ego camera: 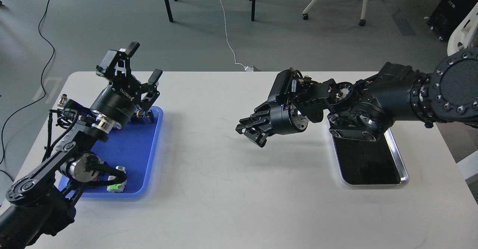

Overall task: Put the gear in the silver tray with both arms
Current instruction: 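Carry the gear with the right gripper and lower it into the silver tray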

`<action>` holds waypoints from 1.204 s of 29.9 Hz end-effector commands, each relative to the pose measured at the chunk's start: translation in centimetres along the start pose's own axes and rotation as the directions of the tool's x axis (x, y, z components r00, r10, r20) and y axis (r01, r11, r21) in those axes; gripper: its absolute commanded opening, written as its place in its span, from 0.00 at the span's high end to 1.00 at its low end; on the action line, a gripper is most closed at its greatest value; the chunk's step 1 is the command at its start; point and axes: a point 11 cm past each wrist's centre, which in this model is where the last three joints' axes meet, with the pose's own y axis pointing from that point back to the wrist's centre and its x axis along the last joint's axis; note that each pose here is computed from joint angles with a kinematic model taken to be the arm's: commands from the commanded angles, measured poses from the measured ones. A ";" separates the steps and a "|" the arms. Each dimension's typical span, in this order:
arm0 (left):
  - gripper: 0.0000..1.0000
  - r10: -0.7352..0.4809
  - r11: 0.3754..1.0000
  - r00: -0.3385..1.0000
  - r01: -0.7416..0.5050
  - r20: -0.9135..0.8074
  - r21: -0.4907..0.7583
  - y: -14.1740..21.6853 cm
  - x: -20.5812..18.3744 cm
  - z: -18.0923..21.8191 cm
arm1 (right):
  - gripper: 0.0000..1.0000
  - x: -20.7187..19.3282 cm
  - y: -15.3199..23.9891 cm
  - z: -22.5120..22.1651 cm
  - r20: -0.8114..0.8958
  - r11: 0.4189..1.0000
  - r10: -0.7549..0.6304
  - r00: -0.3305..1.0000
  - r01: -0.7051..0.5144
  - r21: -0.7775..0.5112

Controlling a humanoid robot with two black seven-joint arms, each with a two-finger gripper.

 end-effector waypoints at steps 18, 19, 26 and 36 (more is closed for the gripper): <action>0.02 -0.034 0.999 0.999 0.034 -0.037 0.000 -0.5 -1.4 -0.8 | 0.83 -20.9 17.5 5.1 0.285 0.919 -0.257 0.923 0.325 -0.225; 0.02 -0.034 0.999 0.999 0.034 -0.038 -0.001 -0.5 -1.4 -0.8 | 0.83 -20.8 17.6 5.4 0.278 0.916 -0.259 0.925 0.326 -0.232; 0.02 -0.033 0.999 0.999 0.033 -0.038 -0.002 -0.5 -1.4 -0.8 | 0.80 -20.7 17.1 5.5 0.268 0.917 -0.263 0.927 0.326 -0.228; 0.02 -0.039 0.999 0.999 0.039 -0.034 -0.008 -0.6 -1.5 -0.5 | 0.72 -22.7 16.4 3.9 0.312 0.924 -0.260 0.914 0.329 -0.194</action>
